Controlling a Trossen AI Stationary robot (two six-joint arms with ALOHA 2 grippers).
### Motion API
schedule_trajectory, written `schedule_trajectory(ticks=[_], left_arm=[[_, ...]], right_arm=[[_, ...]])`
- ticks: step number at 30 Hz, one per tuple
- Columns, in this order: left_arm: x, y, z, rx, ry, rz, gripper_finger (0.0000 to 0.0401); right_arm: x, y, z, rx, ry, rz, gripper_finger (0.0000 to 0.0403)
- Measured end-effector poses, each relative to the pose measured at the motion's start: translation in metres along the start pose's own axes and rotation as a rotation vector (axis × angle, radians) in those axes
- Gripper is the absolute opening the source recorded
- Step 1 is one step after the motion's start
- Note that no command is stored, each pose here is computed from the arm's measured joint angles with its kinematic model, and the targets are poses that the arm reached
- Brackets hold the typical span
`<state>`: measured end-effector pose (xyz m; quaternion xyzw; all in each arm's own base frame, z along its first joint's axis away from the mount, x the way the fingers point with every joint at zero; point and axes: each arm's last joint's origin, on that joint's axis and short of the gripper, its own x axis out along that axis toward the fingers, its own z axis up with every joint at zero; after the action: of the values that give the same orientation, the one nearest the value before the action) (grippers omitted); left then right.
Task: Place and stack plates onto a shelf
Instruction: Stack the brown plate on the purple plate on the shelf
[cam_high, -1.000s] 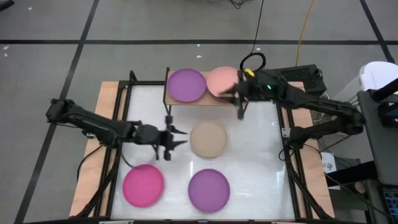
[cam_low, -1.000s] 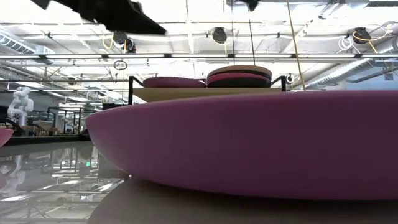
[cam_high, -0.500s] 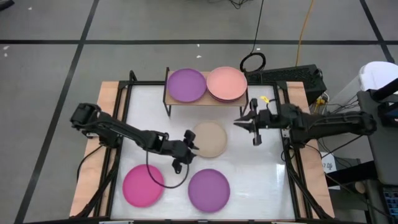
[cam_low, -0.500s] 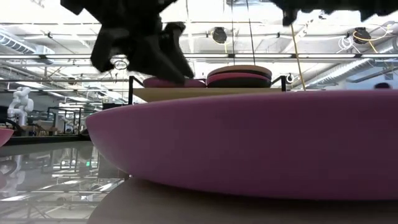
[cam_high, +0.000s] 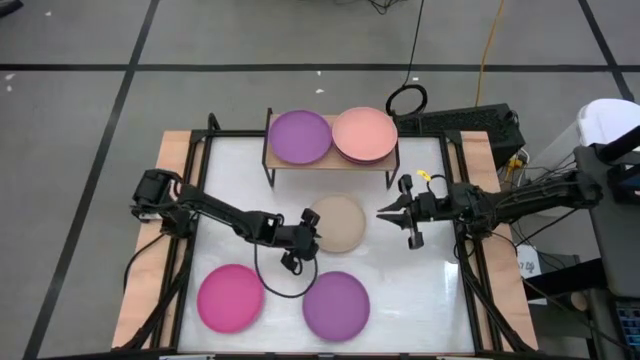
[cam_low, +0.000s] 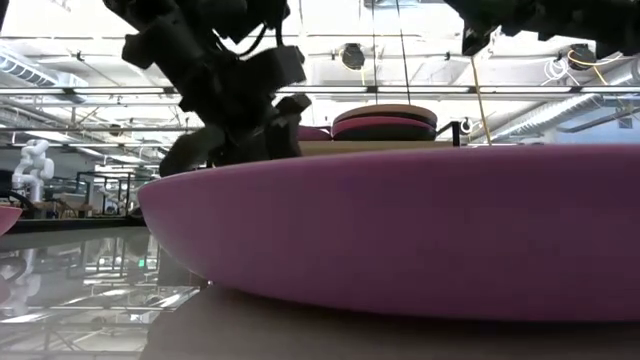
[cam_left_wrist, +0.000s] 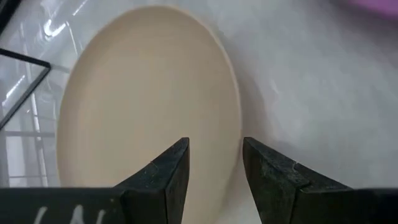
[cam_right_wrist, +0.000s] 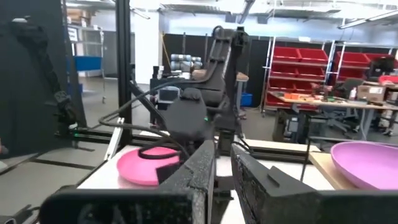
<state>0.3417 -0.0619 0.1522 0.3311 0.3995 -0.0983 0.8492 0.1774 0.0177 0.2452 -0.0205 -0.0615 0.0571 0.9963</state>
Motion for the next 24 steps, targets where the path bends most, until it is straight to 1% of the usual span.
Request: schedule_trajectory(ticks=[9,12,15,20,21,24], left_arm=[[0.021,-0.001,-0.014,0.015,0.067,-0.021,0.0156],[0.022,0.000,-0.015,-0.005,0.071,-0.018,0.0154],[0.022,0.000,-0.015,-0.029,0.068,-0.013,0.0123],[0.022,0.001,-0.013,-0.037,0.053,-0.002,0.0032],[0.022,0.001,-0.013,-0.037,0.053,0.003,0.0018],[0.021,0.002,-0.011,-0.045,0.040,0.008,0.0013]], right_arm=[[0.000,0.002,0.000,0.002,0.001,0.009,0.0041],[0.000,0.002,-0.001,0.002,0.006,0.009,0.0041],[0.000,0.002,-0.001,0.002,0.014,0.009,0.0041],[0.000,0.002,-0.001,0.002,0.014,0.009,0.0041],[0.000,0.002,-0.001,0.002,0.014,0.008,0.0041],[0.000,0.002,-0.002,0.002,0.018,0.009,0.0041]])
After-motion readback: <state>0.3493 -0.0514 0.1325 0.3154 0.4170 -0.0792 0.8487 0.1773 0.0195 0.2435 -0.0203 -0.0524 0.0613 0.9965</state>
